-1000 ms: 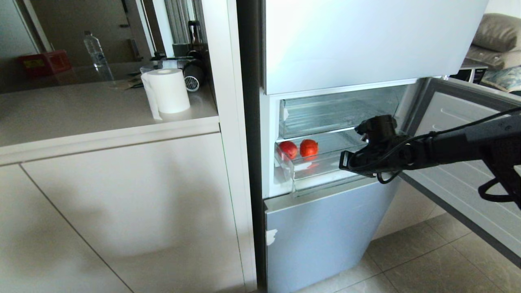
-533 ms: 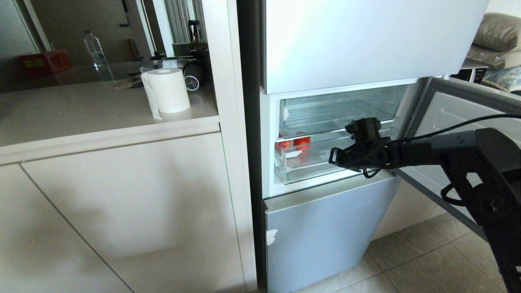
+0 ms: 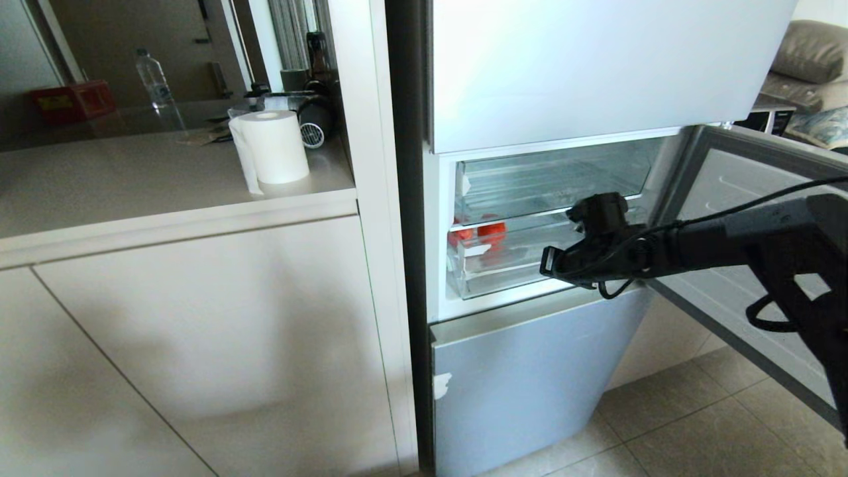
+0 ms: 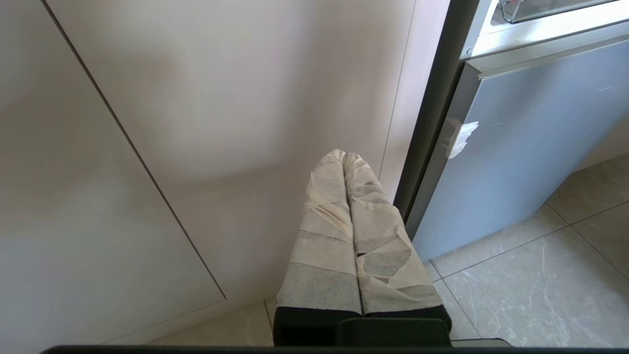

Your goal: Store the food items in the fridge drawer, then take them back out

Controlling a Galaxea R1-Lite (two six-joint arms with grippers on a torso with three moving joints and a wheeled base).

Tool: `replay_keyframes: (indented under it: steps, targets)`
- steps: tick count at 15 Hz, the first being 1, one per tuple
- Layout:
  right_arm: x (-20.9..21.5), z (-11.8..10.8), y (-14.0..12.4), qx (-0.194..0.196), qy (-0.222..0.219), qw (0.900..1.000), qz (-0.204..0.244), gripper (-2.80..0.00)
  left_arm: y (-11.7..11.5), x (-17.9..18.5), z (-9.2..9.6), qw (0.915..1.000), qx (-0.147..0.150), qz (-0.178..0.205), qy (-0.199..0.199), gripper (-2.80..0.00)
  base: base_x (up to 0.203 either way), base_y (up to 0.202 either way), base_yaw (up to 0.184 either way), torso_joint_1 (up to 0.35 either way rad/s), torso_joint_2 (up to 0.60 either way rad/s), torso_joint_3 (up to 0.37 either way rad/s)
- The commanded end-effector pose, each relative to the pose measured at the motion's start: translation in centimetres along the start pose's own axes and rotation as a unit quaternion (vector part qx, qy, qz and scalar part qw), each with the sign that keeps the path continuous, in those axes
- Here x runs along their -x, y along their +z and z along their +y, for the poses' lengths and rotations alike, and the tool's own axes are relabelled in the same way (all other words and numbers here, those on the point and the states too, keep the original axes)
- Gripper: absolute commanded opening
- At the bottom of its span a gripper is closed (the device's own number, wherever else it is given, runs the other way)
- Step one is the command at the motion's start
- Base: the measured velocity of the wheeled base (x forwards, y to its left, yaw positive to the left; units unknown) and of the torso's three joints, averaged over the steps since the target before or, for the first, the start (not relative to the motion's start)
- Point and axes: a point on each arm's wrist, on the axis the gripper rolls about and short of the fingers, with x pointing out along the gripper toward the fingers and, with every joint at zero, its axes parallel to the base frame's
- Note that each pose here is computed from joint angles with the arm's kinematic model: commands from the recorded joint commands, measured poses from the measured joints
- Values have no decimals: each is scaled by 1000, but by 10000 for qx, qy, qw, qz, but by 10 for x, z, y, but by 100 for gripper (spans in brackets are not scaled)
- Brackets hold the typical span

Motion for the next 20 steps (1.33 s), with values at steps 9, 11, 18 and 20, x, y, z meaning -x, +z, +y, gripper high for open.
replay_keyframes:
  steps: [9, 11, 18, 20]
  targets:
    - [215, -4, -56, 150, 258, 9989, -366, -280, 0, 0, 0, 10000, -1, 12, 2, -280, 0, 0, 0, 0, 0, 0]
    - [260, -12, -78, 180, 382, 9971, -640, -280, 0, 0, 0, 10000, -1, 12, 2, -280, 0, 0, 0, 0, 0, 0]
    - [367, -53, -170, 270, 687, 9817, -1754, -280, 0, 0, 0, 10000, -1, 12, 2, -280, 0, 0, 0, 0, 0, 0]
    - [380, -68, -197, 568, 332, 9762, -2068, -280, 0, 0, 0, 10000, -1, 12, 2, -280, 0, 0, 0, 0, 0, 0]
